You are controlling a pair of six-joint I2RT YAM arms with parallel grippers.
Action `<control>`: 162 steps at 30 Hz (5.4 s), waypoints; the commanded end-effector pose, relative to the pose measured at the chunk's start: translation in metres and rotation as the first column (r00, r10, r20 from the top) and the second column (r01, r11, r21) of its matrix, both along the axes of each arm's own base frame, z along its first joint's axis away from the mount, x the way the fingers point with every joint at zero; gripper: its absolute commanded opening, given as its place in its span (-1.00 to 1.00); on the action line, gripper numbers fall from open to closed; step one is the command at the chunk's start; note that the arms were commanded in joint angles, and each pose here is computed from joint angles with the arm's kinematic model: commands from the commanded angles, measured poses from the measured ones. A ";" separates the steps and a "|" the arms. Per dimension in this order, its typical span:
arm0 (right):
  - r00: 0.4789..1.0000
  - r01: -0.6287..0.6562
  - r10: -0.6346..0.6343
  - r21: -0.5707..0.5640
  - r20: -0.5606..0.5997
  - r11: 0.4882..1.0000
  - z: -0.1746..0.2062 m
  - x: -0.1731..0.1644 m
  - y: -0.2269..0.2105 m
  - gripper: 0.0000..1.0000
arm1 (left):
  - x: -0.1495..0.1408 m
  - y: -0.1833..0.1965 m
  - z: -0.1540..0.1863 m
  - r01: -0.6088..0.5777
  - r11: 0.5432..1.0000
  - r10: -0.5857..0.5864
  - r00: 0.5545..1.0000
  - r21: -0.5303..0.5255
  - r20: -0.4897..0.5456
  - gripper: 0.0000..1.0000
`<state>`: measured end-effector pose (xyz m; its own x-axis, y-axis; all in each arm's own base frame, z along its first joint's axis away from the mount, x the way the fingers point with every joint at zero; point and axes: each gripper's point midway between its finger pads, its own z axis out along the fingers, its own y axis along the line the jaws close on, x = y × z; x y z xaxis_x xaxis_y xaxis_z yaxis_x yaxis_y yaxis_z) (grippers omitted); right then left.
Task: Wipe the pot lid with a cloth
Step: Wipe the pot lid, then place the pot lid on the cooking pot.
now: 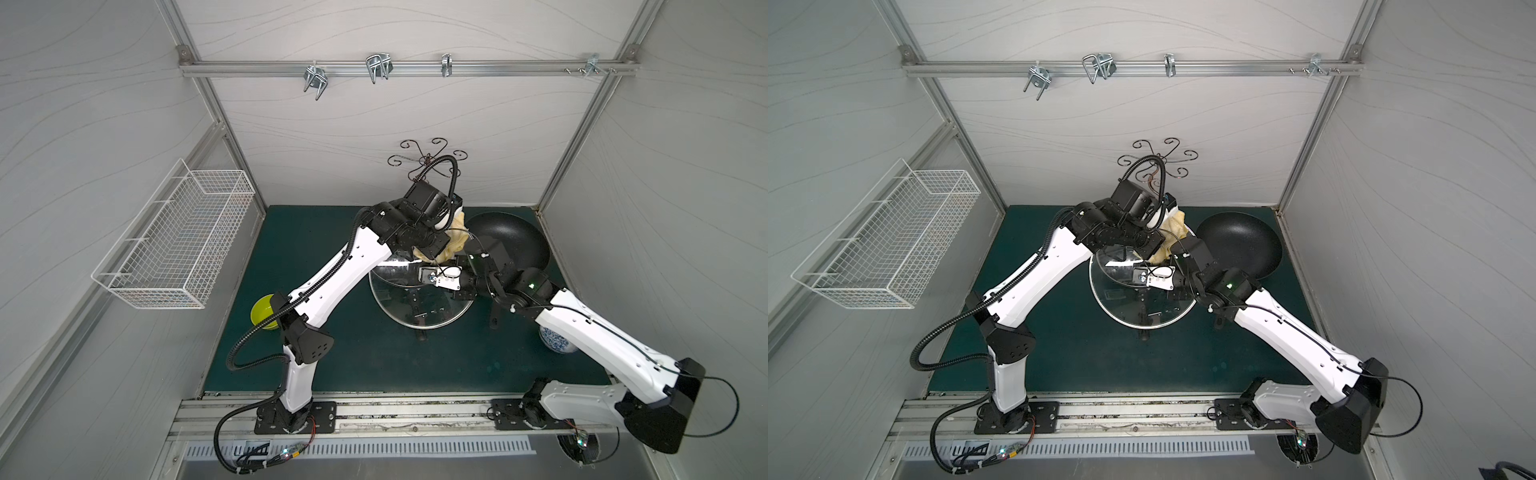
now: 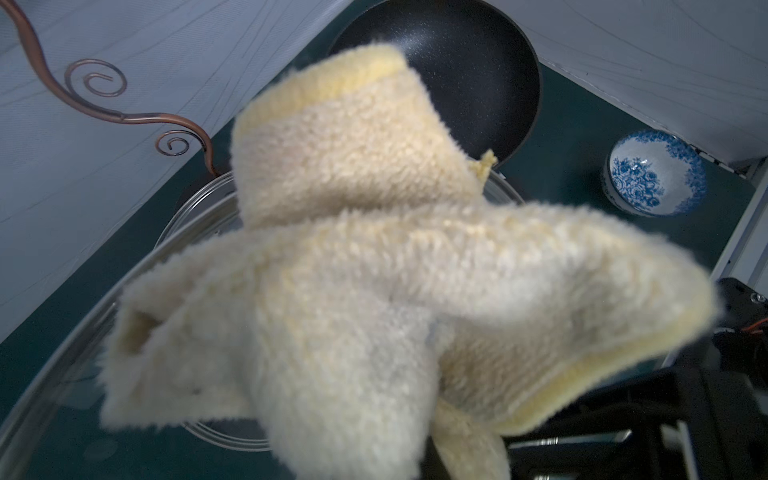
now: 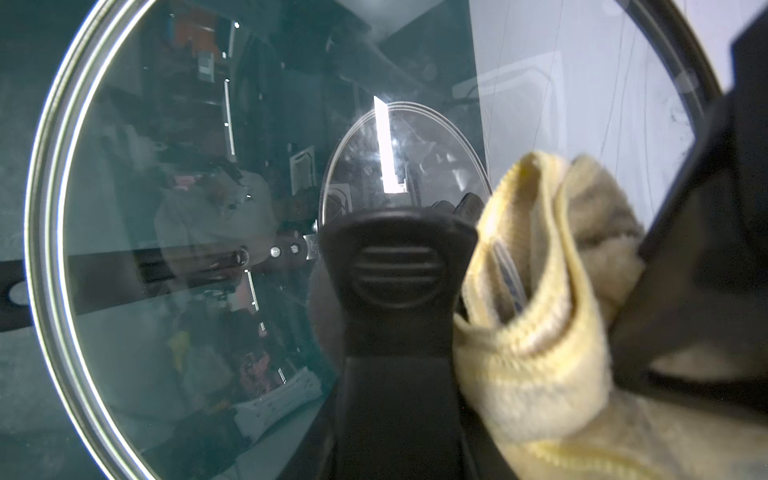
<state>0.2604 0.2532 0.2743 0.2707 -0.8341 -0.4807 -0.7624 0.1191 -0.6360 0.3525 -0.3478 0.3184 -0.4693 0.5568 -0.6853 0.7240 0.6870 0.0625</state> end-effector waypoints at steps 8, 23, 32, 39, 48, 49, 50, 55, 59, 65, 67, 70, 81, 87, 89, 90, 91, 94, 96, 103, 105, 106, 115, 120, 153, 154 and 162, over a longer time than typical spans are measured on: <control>0.958 0.252 -0.286 0.509 -0.011 0.823 0.117 0.040 -0.034 -1.00 | 0.017 0.046 0.043 -0.186 0.962 0.203 0.976 -0.198 0.072 -1.00; 0.806 0.573 -0.485 0.656 -0.340 0.491 0.143 0.089 -0.064 -1.00 | -0.016 0.023 -0.006 -0.143 0.987 0.150 0.983 -0.073 0.105 -1.00; 0.765 0.621 -0.515 0.655 -0.387 0.430 0.142 0.096 -0.077 -1.00 | -0.031 -0.010 -0.012 -0.053 0.993 0.059 0.996 -0.107 0.060 -1.00; 0.728 0.654 -0.555 0.649 -0.402 0.388 0.137 0.099 -0.101 -1.00 | -0.036 -0.002 0.001 -0.022 0.986 0.044 0.991 -0.165 0.129 -1.00; 0.598 0.753 -0.639 0.612 -0.484 0.241 0.116 0.114 -0.151 -1.00 | -0.047 0.010 0.031 0.051 0.928 0.057 0.959 -0.368 0.276 -1.00; 0.580 0.763 -0.649 0.608 -0.492 0.221 0.113 0.115 -0.157 -1.00 | -0.049 0.011 0.033 0.062 0.921 0.056 0.956 -0.384 0.288 -1.00; 0.559 0.774 -0.661 0.601 -0.501 0.199 0.109 0.117 -0.164 -1.00 | -0.051 0.011 0.035 0.077 0.912 0.052 0.953 -0.403 0.299 -1.00; 0.457 0.822 -0.701 0.561 -0.547 0.098 0.088 0.124 -0.196 -1.00 | -0.060 0.012 0.043 0.145 0.871 0.032 0.937 -0.470 0.348 -1.00; 0.394 0.855 -0.695 0.516 -0.601 0.039 0.069 0.130 -0.209 -1.00 | -0.065 0.013 0.043 0.190 0.853 0.001 0.931 -0.486 0.365 -1.00; 0.309 0.914 -0.683 0.404 -0.663 0.021 0.037 0.151 -0.221 -1.00 | -0.072 0.015 0.041 0.229 0.847 -0.032 0.923 -0.480 0.385 -1.00; 0.299 0.928 -0.668 0.370 -0.682 0.038 0.027 0.159 -0.221 -1.00 | -0.074 0.016 0.039 0.235 0.846 -0.038 0.922 -0.479 0.385 -1.00; 0.281 0.939 -0.687 0.339 -0.670 0.054 0.015 0.172 -0.225 -1.00 | -0.074 0.019 0.037 0.219 0.840 -0.024 0.929 -0.497 0.368 -1.00; 0.177 0.979 -0.681 0.195 -0.710 0.051 -0.032 0.218 -0.238 -1.00 | -0.092 0.032 0.023 0.245 0.852 -0.074 0.931 -0.462 0.357 -1.00; 0.130 0.990 -0.702 0.130 -0.700 0.054 -0.055 0.236 -0.243 -1.00 | -0.092 0.042 0.020 0.239 0.866 -0.071 0.928 -0.439 0.365 -1.00; 0.119 0.992 -0.711 0.113 -0.693 0.056 -0.063 0.240 -0.244 -1.00 | -0.091 0.045 0.021 0.235 0.867 -0.065 0.928 -0.439 0.368 -1.00; 0.114 0.993 -0.713 0.105 -0.691 0.058 -0.067 0.241 -0.244 -1.00 | -0.090 0.046 0.021 0.233 0.868 -0.063 0.928 -0.439 0.368 -1.00; 0.108 0.994 -0.716 0.095 -0.689 0.059 -0.072 0.242 -0.244 -1.00 | -0.090 0.047 0.020 0.231 0.869 -0.062 0.928 -0.438 0.368 -1.00; 0.092 0.996 -0.722 0.063 -0.685 0.067 -0.086 0.243 -0.245 -1.00 | -0.088 0.049 0.020 0.225 0.871 -0.055 0.928 -0.437 0.370 -1.00; 0.088 0.996 -0.729 0.043 -0.679 0.081 -0.094 0.242 -0.243 -1.00 | -0.087 0.050 0.019 0.221 0.873 -0.051 0.928 -0.434 0.369 -1.00; 0.053 0.994 -0.736 -0.032 -0.675 0.101 -0.115 0.232 -0.239 -1.00 | -0.082 0.054 0.014 0.208 0.878 -0.043 0.931 -0.430 0.362 -1.00; 0.040 0.994 -0.738 -0.049 -0.674 0.099 -0.117 0.227 -0.240 -1.00 | -0.081 0.055 0.013 0.206 0.878 -0.040 0.931 -0.432 0.362 -1.00; 0.036 0.994 -0.739 -0.056 -0.672 0.098 -0.117 0.225 -0.241 -1.00 | -0.080 0.056 0.013 0.206 0.877 -0.040 0.931 -0.433 0.362 -1.00; -0.026 0.983 -0.724 -0.147 -0.689 0.105 -0.123 0.205 -0.240 -1.00 | -0.077 0.062 0.006 0.197 0.877 -0.033 0.935 -0.438 0.354 -1.00; -0.053 0.975 -0.698 -0.187 -0.715 0.117 -0.127 0.199 -0.234 -1.00 | -0.073 0.072 -0.002 0.171 0.879 -0.009 0.939 -0.445 0.343 -1.00; -0.030 0.968 -0.824 -0.222 -0.567 0.118 -0.153 0.220 -0.272 -1.00 | -0.043 0.102 -0.008 0.070 0.895 0.073 0.951 -0.440 0.300 -1.00; -0.029 0.969 -0.811 -0.215 -0.584 0.121 -0.154 0.222 -0.269 -1.00 | -0.043 0.102 -0.007 0.071 0.895 0.072 0.951 -0.440 0.300 -1.00; 0.004 0.978 -0.825 -0.168 -0.565 0.120 -0.148 0.228 -0.267 -0.97 | -0.039 0.103 -0.004 0.071 0.897 0.071 0.951 -0.436 0.301 -1.00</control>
